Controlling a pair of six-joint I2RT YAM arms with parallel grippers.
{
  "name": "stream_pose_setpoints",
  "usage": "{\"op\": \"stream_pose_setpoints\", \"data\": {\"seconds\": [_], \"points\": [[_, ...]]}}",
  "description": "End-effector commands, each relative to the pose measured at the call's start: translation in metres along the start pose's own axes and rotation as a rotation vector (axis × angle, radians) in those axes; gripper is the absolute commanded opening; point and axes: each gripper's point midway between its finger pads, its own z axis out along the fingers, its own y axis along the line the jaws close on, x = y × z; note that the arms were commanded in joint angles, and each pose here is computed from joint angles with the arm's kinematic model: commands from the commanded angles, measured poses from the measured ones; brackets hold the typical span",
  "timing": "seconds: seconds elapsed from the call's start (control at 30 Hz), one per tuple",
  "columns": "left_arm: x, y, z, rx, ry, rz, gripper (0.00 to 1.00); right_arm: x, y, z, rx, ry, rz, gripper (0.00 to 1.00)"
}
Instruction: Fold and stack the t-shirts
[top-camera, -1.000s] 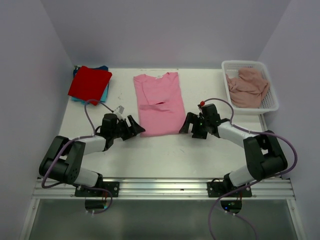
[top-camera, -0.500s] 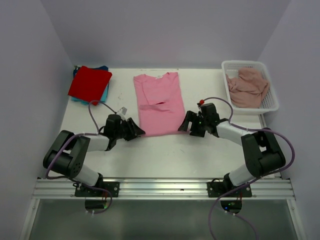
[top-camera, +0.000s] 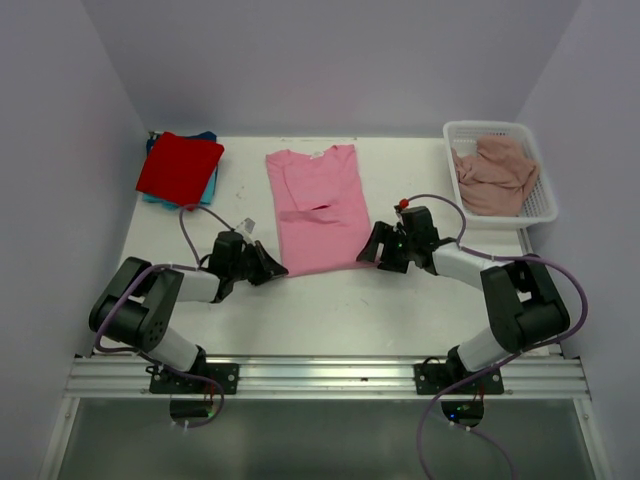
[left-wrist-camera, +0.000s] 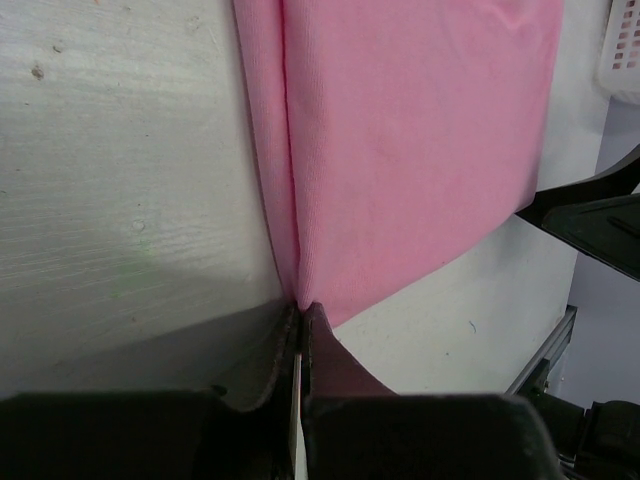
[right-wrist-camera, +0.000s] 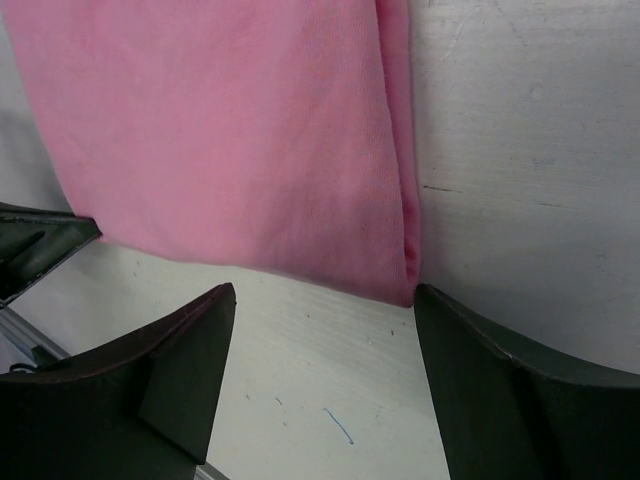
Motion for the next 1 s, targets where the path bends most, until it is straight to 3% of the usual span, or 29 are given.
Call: {"op": "stream_pose_setpoints", "data": {"seconds": [0.0,0.43,0.5,0.57,0.63,0.67,0.7,0.97], "points": [[0.028,0.036,-0.002,-0.129,0.073,-0.02,0.0,0.017,-0.019,0.003,0.056,0.047,0.013,0.75],[0.017,0.023,-0.006,-0.093,0.041,0.031,0.0,0.02,-0.022,0.008,0.062,0.057,0.012,0.58],[0.016,0.022,-0.008,-0.095,0.036,0.035,0.0,0.019,-0.022,0.008,0.061,0.057,0.012,0.51],[0.015,0.022,-0.009,-0.096,0.034,0.04,0.0,0.019,-0.021,0.009,0.057,0.056,0.009,0.44],[0.015,0.023,-0.01,-0.101,0.035,0.045,0.0,0.018,-0.021,0.008,0.055,0.054,0.006,0.24],[0.015,0.022,-0.011,-0.1,0.034,0.052,0.0,0.019,-0.021,0.008,0.054,0.055,0.008,0.09],[0.015,0.023,-0.012,-0.103,0.035,0.054,0.0,0.019,-0.02,0.008,0.051,0.058,0.004,0.02],[0.022,0.025,-0.022,-0.109,0.051,0.094,0.0,0.023,-0.016,0.0,0.03,0.058,-0.006,0.0]]}}
